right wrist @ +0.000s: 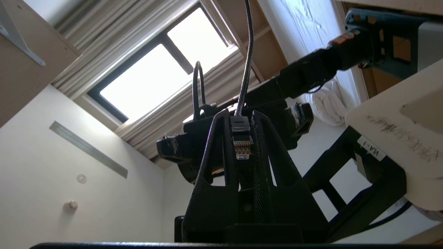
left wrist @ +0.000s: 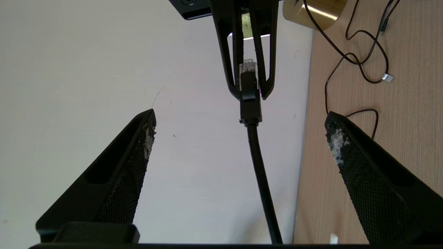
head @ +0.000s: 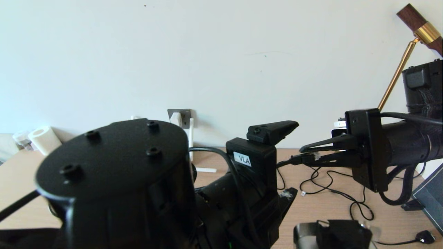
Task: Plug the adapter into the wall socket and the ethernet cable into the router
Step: Align cable and router interface
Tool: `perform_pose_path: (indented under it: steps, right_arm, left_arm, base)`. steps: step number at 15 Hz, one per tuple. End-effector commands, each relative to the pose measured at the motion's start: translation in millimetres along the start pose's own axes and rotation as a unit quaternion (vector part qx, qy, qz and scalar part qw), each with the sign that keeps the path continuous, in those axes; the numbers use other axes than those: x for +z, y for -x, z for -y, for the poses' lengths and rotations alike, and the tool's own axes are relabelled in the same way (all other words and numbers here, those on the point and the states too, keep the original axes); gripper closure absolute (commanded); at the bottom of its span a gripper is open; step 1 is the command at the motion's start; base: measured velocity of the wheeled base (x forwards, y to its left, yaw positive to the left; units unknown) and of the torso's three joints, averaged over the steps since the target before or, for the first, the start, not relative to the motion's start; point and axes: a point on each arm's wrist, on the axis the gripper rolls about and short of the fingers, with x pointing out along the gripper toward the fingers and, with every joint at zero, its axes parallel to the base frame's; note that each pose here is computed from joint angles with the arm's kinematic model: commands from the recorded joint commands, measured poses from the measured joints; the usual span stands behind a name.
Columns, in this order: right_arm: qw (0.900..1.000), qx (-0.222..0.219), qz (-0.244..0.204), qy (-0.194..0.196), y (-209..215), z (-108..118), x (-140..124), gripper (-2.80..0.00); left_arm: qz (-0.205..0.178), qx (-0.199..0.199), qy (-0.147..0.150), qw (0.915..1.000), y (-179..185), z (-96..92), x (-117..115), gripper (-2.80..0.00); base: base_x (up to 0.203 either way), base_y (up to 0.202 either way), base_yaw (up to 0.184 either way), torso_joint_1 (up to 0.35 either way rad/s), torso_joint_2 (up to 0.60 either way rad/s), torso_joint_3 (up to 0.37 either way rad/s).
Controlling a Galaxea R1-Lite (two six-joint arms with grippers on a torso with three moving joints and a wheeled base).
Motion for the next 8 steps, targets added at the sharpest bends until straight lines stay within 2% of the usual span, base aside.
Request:
perform_pose_path:
  steps: [1,8]
  right_arm:
    - [1.000,0.001,-0.013,-0.004,0.5,0.1,-1.5,0.00]
    - [0.999,-0.004,-0.036,-0.013,-5.0,1.2,8.5,0.00]
  left_arm:
    - [-0.001,0.000,-0.003,1.0000,-0.8,1.2,-0.1,-2.80]
    - [0.003,0.016,0.001,0.9999,0.2,-2.7,0.8,-2.80]
  base:
    - [0.000,0.000,0.000,0.000,0.00,0.000]
    - [0.000,0.000,0.000,0.000,0.00,0.000]
